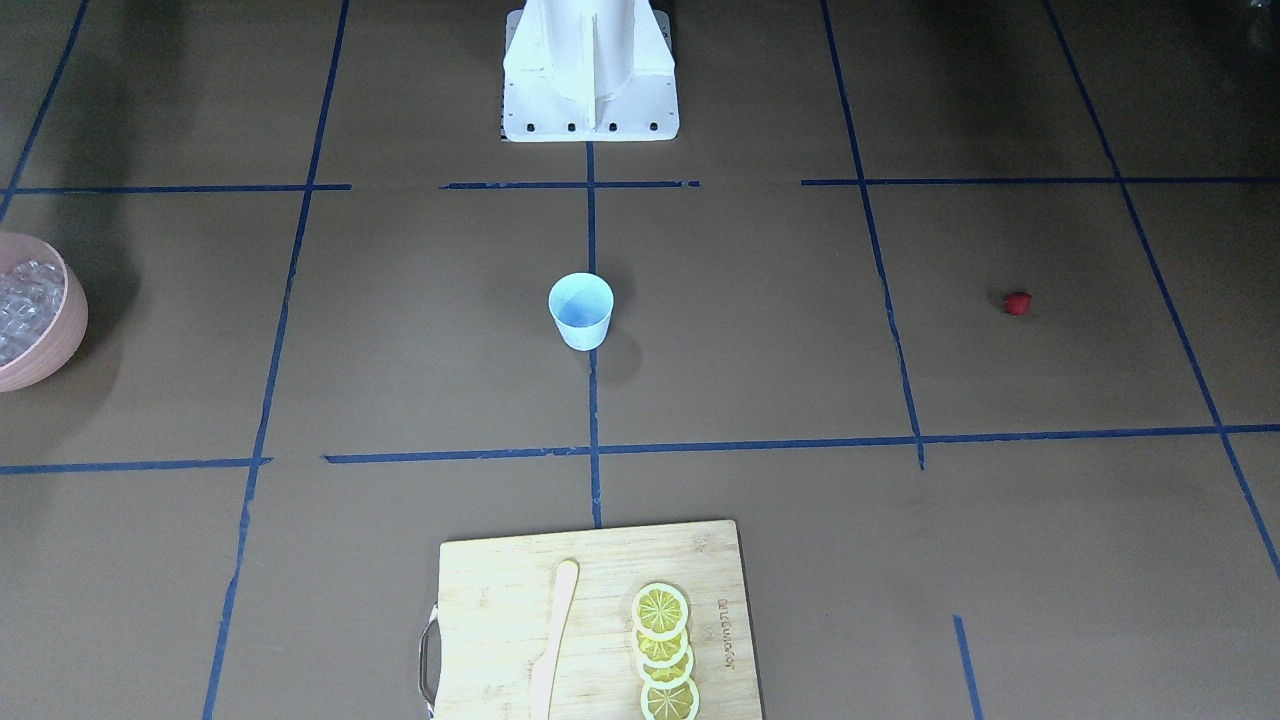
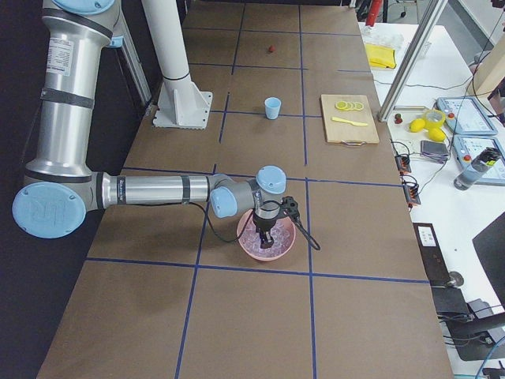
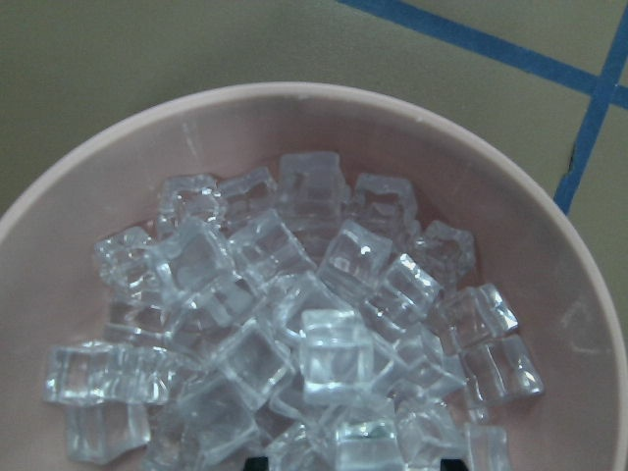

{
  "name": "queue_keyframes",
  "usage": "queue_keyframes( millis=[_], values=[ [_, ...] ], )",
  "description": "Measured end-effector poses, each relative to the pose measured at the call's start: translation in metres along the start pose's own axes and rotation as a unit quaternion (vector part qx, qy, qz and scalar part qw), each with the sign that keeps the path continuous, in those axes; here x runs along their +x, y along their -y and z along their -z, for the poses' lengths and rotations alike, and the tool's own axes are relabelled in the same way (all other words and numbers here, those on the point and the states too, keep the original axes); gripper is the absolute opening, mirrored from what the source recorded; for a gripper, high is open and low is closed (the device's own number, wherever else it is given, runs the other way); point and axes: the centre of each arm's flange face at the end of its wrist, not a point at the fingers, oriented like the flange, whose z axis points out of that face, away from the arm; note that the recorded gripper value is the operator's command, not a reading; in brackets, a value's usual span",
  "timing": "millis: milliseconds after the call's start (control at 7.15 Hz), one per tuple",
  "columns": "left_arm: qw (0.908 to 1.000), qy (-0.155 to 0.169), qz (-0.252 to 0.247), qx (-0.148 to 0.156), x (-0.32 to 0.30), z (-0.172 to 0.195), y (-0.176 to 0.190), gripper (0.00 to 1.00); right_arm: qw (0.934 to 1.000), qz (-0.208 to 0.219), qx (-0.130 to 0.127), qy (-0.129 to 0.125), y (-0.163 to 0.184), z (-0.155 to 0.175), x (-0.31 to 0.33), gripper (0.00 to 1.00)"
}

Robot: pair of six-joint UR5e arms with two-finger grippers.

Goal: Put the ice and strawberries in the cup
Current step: 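Lower the right gripper into the bowl and grasp another ice cube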

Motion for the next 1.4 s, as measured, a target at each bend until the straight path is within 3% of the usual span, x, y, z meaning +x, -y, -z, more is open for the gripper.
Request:
queue_keyframes(
  millis=[420, 699, 1399],
  values=[
    [1.0000, 0.000, 0.000, 0.000, 0.000, 0.000, 0.000, 1.00, 1.0000, 0.004, -0.002, -0.002, -0.001, -0.002, 0.002, 0.02],
    [1.0000, 0.000, -0.001, 0.001, 0.000, 0.001, 0.000, 1.00, 0.9998, 0.020, -0.001, -0.002, 0.000, -0.002, 0.002, 0.00],
    [1.0000, 0.000, 0.000, 0.000, 0.001, 0.001, 0.000, 1.00, 0.9974, 0.025, 0.067, 0.007, -0.001, 0.080, -0.035, 0.00]
  ],
)
